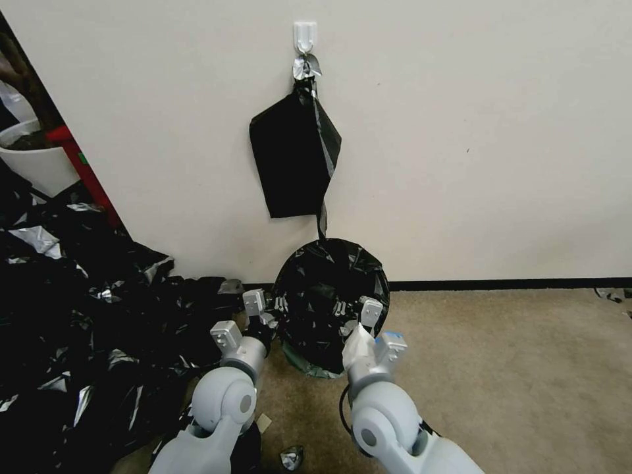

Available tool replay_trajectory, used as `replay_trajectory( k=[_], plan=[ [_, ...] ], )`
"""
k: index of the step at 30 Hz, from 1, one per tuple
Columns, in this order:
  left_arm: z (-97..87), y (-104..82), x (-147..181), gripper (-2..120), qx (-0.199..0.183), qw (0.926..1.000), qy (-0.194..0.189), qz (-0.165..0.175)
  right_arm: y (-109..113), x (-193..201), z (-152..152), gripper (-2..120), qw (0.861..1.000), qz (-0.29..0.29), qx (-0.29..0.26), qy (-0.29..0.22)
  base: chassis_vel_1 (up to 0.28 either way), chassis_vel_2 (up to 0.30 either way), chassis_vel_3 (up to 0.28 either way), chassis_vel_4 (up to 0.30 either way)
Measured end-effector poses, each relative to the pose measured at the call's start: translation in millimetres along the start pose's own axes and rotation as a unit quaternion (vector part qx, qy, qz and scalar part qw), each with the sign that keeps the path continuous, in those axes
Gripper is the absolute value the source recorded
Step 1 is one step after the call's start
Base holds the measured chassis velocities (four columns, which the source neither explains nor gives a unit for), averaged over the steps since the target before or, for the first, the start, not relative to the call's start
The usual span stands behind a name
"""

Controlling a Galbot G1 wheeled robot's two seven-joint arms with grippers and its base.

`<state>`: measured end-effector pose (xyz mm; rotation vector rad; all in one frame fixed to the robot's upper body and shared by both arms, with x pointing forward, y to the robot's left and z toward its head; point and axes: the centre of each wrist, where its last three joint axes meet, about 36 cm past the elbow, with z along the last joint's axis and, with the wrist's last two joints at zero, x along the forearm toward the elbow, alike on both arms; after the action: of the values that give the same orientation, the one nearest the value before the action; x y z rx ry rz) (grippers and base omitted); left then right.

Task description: Place a trash bag onto the trash bin.

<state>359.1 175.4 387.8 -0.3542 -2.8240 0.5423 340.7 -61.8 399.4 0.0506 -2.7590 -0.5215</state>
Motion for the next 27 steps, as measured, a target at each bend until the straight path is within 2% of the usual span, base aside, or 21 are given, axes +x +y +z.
replay_trajectory(
  k=[6,14,21,27],
  plan=[
    [4.6,-0.7,2.4,2,-0.018,0.9996,-0.009,0.017,6.6,-16.3,-5.1,0,0.999,0.015,0.021,0.034,0.0,0.0,0.0,0.0],
    [17.1,-6.5,7.9,2,-0.051,0.9975,-0.017,0.046,4.6,-41.1,-15.1,0,0.991,0.02,0.076,0.111,0.0,0.0,0.0,0.0],
    [21.5,-10.4,9.8,2,-0.062,0.9964,-0.017,0.055,-1.1,-54.6,-12.3,0,0.987,0.03,0.092,0.126,0.0,0.0,0.0,0.0],
    [20.9,-16.5,13.6,2,-0.066,0.9955,-0.02,0.064,-24.0,-75.4,-12.6,0,0.98,0.073,0.14,0.119,0.0,0.0,0.0,0.0]
  ],
)
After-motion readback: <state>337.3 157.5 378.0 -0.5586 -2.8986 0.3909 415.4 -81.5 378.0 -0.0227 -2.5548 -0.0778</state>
